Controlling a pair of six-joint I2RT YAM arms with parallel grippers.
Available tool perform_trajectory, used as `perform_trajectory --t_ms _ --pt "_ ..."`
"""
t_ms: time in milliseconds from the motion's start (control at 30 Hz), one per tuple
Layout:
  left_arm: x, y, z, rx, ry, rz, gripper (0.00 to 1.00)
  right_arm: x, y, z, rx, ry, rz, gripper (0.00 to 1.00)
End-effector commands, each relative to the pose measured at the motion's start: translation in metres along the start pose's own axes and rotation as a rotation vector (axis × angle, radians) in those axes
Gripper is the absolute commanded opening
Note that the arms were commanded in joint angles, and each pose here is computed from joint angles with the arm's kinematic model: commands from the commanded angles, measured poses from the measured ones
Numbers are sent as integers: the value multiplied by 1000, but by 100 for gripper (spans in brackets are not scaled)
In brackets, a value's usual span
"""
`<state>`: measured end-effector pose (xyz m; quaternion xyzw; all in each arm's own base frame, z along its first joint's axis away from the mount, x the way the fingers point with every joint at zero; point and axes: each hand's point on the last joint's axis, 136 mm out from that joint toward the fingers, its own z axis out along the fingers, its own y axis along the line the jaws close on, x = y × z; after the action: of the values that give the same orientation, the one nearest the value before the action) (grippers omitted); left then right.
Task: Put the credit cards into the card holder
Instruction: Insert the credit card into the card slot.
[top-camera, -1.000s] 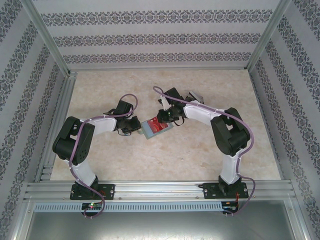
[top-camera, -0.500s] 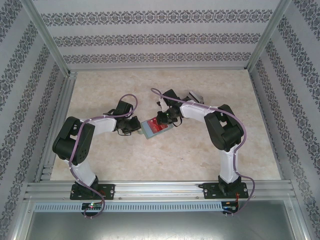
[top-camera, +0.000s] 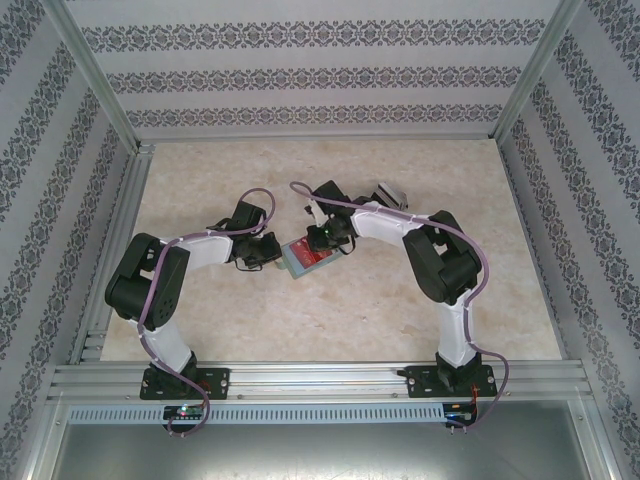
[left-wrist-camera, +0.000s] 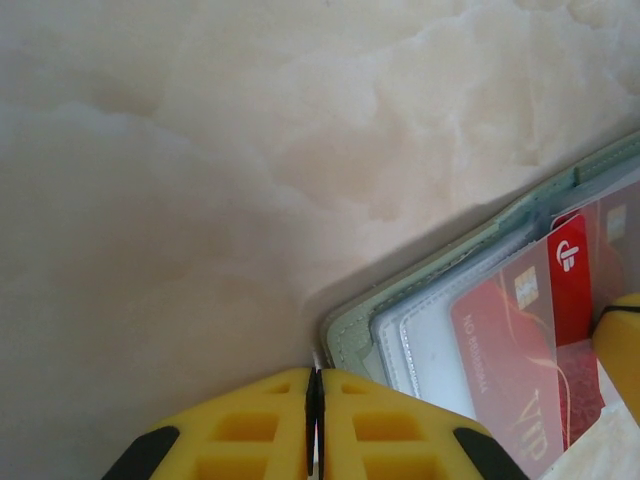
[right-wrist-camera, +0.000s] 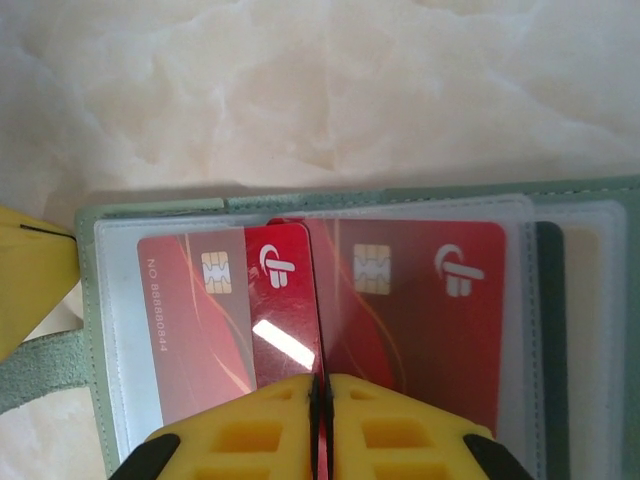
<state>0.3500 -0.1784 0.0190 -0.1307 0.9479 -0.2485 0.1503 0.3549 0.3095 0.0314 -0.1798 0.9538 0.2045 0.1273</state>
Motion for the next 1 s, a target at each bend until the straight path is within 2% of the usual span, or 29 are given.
perform_trajectory --t_ms 0,400,667,800,967 --pt "4 4 7 3 17 -19 12 10 -1 7 63 46 -43 14" --pt "4 3 6 5 17 -11 13 12 22 16 6 68 -63 14" --pt "4 2 6 8 13 -9 13 -3 35 -8 -66 7 -55 15" --pt "3 2 5 10 11 -6 12 -11 30 -21 -74 -25 -40 16" --pt "3 2 4 9 11 -3 12 -7 5 -18 -5 -10 -23 17"
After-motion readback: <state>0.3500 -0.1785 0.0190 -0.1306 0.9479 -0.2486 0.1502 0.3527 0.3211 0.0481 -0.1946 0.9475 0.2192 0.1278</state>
